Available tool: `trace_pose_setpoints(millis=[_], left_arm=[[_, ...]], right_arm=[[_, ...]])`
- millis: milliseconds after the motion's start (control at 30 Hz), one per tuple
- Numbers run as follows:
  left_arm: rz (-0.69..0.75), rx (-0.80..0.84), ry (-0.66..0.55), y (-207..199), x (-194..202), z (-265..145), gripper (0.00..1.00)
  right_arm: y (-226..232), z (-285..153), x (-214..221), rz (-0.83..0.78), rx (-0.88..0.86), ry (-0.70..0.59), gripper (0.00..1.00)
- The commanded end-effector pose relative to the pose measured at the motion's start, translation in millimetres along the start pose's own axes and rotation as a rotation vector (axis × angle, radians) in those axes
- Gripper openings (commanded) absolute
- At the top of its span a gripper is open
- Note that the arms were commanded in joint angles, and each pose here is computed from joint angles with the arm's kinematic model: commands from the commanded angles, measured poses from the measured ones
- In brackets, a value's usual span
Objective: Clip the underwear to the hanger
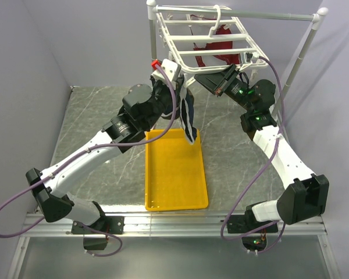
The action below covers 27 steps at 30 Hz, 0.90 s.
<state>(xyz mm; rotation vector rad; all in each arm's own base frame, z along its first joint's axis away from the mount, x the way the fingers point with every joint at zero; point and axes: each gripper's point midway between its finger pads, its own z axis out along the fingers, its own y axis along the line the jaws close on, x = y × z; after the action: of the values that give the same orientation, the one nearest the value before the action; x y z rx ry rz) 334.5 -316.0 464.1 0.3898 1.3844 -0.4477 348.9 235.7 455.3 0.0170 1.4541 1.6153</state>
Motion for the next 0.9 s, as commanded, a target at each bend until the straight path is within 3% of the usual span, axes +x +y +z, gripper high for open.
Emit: trace_pose_setpoints(millis=[0, 533, 867], left_arm=[[-0.044, 0.001, -0.057, 1.4, -25.6, -0.5, 0.0], [-0.12, 0.006, -0.041, 1.0, -23.2, 7.2, 0.0], [-0.12, 0.013, -0.039, 1.0, -23.0, 4.2, 0.0]], right_arm=[[7.3, 4.4, -5.0, 0.008, -0.029, -0.023, 0.0], [7.7, 6.6, -5.1, 0.04, -0.043, -0.019, 0.04], [3.1, 7.4, -3.3, 0.042, -0.026, -0.012, 0.24]])
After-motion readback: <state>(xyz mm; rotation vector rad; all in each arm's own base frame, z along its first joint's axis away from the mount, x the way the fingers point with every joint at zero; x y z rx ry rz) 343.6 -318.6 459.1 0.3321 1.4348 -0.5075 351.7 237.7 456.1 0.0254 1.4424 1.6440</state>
